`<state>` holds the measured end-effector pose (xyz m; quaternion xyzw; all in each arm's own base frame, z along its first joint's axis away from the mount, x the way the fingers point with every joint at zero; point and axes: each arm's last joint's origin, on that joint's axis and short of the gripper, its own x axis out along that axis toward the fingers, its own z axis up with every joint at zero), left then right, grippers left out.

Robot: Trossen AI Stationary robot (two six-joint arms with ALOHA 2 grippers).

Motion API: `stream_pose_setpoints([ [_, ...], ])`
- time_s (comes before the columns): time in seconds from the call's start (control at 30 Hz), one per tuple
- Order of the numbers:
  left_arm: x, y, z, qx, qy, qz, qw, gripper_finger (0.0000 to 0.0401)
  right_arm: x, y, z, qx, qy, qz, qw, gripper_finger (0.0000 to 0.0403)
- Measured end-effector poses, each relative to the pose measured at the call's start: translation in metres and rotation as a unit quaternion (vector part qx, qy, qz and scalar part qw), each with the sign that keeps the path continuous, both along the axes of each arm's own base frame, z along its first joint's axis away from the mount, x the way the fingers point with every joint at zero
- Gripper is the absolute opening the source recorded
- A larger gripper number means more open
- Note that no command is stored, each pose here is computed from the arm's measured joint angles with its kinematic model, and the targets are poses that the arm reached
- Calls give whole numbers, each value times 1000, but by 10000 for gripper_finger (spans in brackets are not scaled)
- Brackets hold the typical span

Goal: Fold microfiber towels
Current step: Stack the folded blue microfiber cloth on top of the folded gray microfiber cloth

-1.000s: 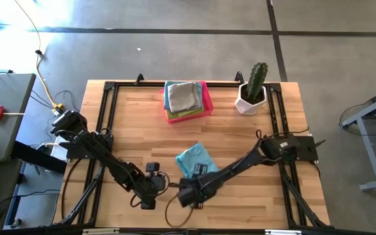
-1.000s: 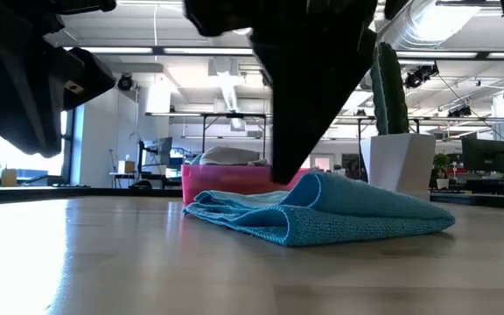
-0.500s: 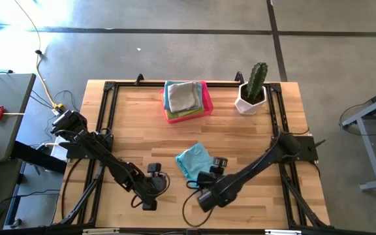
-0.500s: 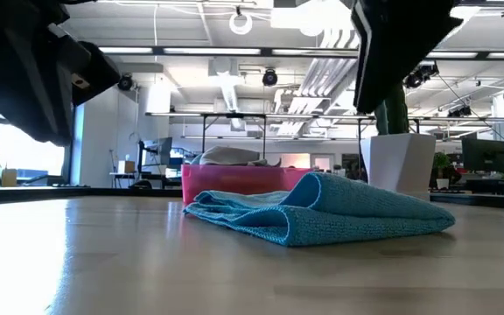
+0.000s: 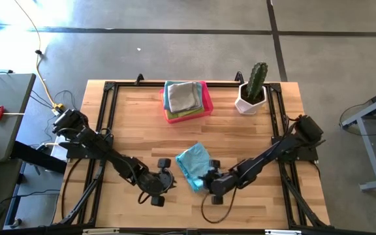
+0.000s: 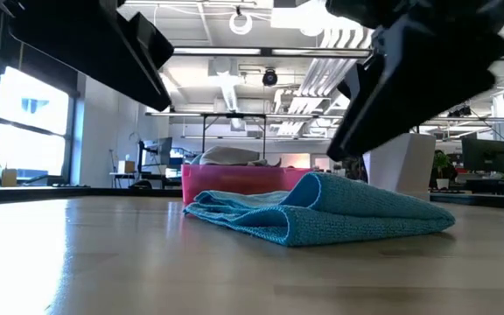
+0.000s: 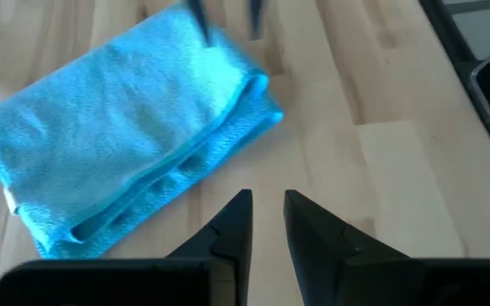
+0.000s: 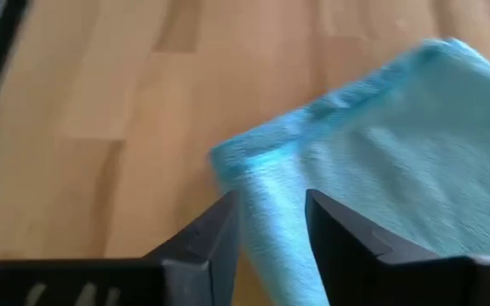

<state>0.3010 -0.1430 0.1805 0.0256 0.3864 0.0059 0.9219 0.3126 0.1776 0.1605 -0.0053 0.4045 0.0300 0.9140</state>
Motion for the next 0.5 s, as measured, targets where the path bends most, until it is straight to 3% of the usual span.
stream_pose_setpoints([
  [0.3,1,2,0,-1,2,4,1000,117,2,2,-5,-8,-18,15,1000,237],
  [0.5,1,2,0,-12,2,15,1000,132,10,8,-27,3,-20,24,1000,252],
])
